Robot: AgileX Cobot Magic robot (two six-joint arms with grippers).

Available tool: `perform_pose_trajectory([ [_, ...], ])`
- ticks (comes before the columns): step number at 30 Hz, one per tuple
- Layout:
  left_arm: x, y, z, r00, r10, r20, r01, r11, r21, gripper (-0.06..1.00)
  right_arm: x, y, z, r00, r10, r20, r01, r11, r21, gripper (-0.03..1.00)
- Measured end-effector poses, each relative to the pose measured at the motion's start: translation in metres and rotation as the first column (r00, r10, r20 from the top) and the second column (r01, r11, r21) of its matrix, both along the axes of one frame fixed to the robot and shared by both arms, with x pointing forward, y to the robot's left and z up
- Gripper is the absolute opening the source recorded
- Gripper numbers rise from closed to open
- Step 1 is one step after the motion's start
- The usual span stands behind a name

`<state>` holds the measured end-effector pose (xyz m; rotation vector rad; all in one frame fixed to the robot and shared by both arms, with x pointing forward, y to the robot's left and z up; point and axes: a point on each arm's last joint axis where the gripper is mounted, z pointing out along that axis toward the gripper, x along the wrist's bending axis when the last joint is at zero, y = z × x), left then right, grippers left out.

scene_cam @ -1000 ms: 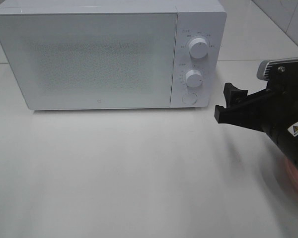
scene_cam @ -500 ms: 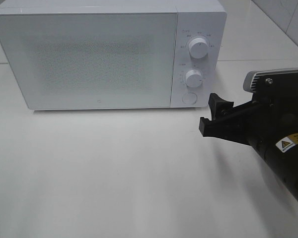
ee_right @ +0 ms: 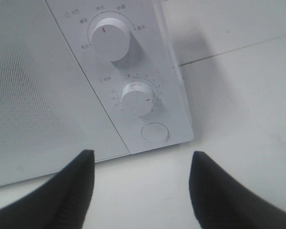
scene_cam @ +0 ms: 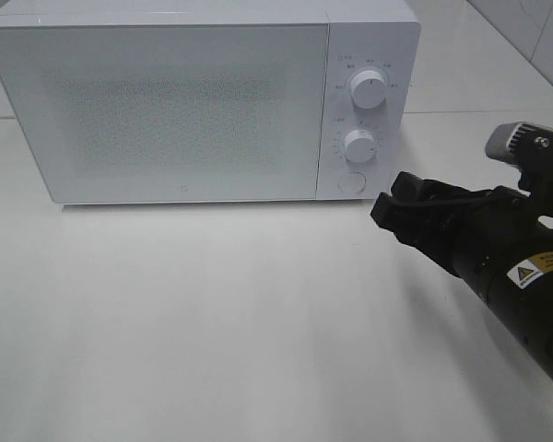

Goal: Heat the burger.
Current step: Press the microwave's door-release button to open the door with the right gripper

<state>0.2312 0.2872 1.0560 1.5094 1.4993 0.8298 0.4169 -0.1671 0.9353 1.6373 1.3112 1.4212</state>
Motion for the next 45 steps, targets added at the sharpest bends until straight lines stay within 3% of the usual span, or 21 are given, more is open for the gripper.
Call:
perform_pose_trajectory([
  [2,0.0,0.0,0.0,1.0,0.0,0.0,0.0,1.0,0.0,0.98,0.0,0.0,0.0,1.0,-0.012,-0.013,0.012,0.999,0.05,0.54],
  [3,0.0,0.0,0.0,1.0,0.0,0.0,0.0,1.0,0.0,0.98,0.0,0.0,-0.001,0.999,-0.032,-0.039,0.037,0.989,0.142,0.5],
  [4,0.0,0.0,0.0,1.0,0.0,0.0,0.0,1.0,0.0,0.98,0.0,0.0,-0.001,0.999,-0.032,-0.039,0.037,0.989,0.142,0.5],
  [5,0.0,0.0,0.0,1.0,0.0,0.0,0.0,1.0,0.0,0.98,-0.001,0.001,-0.002,0.996,-0.051,-0.071,0.067,0.969,0.238,0.44],
  [6,0.0,0.0,0.0,1.0,0.0,0.0,0.0,1.0,0.0,0.98,-0.001,0.001,-0.002,0.994,-0.06,-0.086,0.082,0.955,0.283,0.42],
  [7,0.0,0.0,0.0,1.0,0.0,0.0,0.0,1.0,0.0,0.98,-0.001,0.001,-0.002,0.994,-0.06,-0.086,0.082,0.955,0.283,0.42],
  [8,0.0,0.0,0.0,1.0,0.0,0.0,0.0,1.0,0.0,0.98,-0.001,0.001,-0.002,0.991,-0.076,-0.107,0.11,0.926,0.361,0.36],
  [9,0.0,0.0,0.0,1.0,0.0,0.0,0.0,1.0,0.0,0.98,-0.001,0.001,-0.002,0.991,-0.076,-0.107,0.11,0.926,0.361,0.36],
  [11,0.0,0.0,0.0,1.0,0.0,0.0,0.0,1.0,0.0,0.98,-0.001,0.001,-0.003,0.985,-0.096,-0.141,0.153,0.868,0.472,0.29],
  [12,0.0,0.0,0.0,1.0,0.0,0.0,0.0,1.0,0.0,0.98,-0.001,0.001,-0.003,0.985,-0.096,-0.141,0.153,0.868,0.472,0.29],
  [14,0.0,0.0,0.0,1.0,0.0,0.0,0.0,1.0,0.0,0.98,-0.001,0.001,-0.003,0.977,-0.113,-0.181,0.199,0.79,0.58,0.24],
  [15,0.0,0.0,0.0,1.0,0.0,0.0,0.0,1.0,0.0,0.98,-0.001,0.001,-0.003,0.977,-0.113,-0.181,0.199,0.79,0.58,0.24],
  [17,0.0,0.0,0.0,1.0,0.0,0.0,0.0,1.0,0.0,0.98,-0.001,0.001,-0.003,0.965,-0.123,-0.233,0.253,0.686,0.683,0.19],
  [20,0.0,0.0,0.0,1.0,0.0,0.0,0.0,1.0,0.0,0.98,-0.001,0.001,-0.004,0.96,-0.122,-0.254,0.27,0.658,0.703,0.17],
  [21,0.0,0.0,0.0,1.0,0.0,0.0,0.0,1.0,0.0,0.98,-0.002,0.002,-0.006,0.947,-0.12,-0.297,0.307,0.604,0.736,0.13],
  [23,0.0,0.0,0.0,1.0,0.0,0.0,0.0,1.0,0.0,0.98,-0.003,0.002,-0.007,0.941,-0.119,-0.316,0.324,0.582,0.745,0.11],
  [24,0.0,0.0,0.0,1.0,0.0,0.0,0.0,1.0,0.0,0.98,-0.004,0.002,-0.01,0.924,-0.115,-0.363,0.366,0.537,0.76,0.05],
  [28,0.0,0.0,0.0,1.0,0.0,0.0,0.0,1.0,0.0,0.98,-0.005,0.001,-0.014,0.9,-0.122,-0.418,0.421,0.482,0.768,0.01],
  [34,0.0,0.0,0.0,1.0,0.0,0.0,0.0,1.0,0.0,0.98,-0.005,0.001,-0.015,0.892,-0.136,-0.431,0.441,0.469,0.765,0.01],
  [39,0.0,0.0,0.0,1.0,0.0,0.0,0.0,1.0,0.0,0.98,-0.004,0.001,-0.032,0.858,-0.163,-0.487,0.506,0.435,0.745,0.01],
  [45,0.0,0.0,0.0,1.0,0.0,0.0,0.0,1.0,0.0,0.98,0.001,0.009,-0.036,0.853,-0.156,-0.498,0.513,0.424,0.746,0.01],
])
